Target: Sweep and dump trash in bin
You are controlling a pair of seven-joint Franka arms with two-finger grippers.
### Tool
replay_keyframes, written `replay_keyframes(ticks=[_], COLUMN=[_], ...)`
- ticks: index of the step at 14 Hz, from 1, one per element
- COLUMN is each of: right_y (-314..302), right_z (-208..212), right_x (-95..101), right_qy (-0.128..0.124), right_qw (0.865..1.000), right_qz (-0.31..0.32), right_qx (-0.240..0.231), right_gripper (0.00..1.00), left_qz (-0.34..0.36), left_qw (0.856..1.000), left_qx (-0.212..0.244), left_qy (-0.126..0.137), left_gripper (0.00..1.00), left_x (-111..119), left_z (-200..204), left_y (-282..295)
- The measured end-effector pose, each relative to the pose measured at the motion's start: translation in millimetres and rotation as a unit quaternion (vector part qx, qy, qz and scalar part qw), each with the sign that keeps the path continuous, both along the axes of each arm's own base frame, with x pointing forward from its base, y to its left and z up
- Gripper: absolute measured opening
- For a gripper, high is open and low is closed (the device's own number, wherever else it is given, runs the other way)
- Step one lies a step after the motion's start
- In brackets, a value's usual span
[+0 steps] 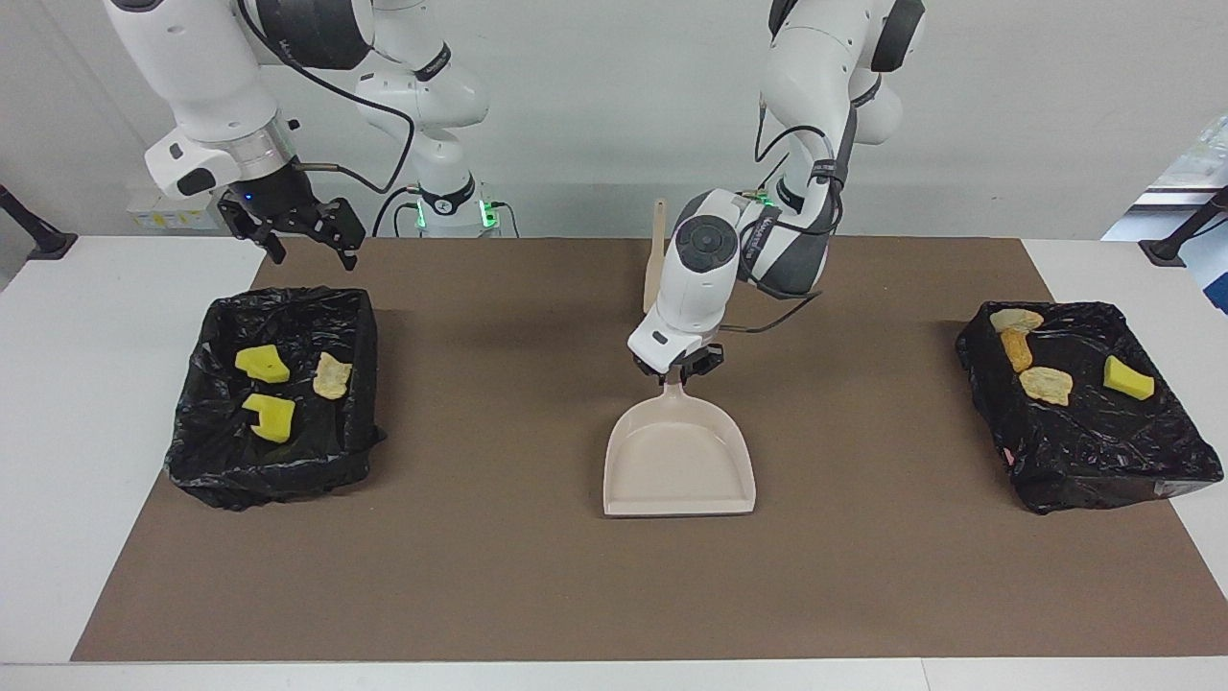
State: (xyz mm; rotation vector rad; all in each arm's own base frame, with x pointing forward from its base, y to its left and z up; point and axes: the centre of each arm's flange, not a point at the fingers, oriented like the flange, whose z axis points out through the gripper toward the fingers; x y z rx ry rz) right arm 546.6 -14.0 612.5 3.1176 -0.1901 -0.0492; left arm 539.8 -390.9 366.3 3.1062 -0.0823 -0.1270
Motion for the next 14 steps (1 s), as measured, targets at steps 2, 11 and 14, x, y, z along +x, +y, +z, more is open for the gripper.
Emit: replay_keyframes(ticks=[2, 11, 14], right_y=[0.0, 0.0, 0.0], right_z=[0.0, 0.0, 0.0], right_x=[0.0, 0.0, 0.0], right_qy=[0.0, 0.0, 0.0], right_qw=[1.0, 1.0, 1.0], right_qz=[0.0, 0.0, 0.0], right_qx=[0.0, 0.0, 0.0], right_gripper=[1.0, 1.0, 1.0], left_qz=[0.002, 0.02, -0.002], left_qw=[1.0, 1.0, 0.998], left_qx=[0.0, 0.008, -0.015], left_qy=[-0.001, -0.006, -0.054], left_gripper=[0.34, 1.0, 1.0], left_x=[1.0, 6.4, 19.9], left_z=[2.0, 116.8, 194.9], left_y=[0.0, 81.4, 178.1])
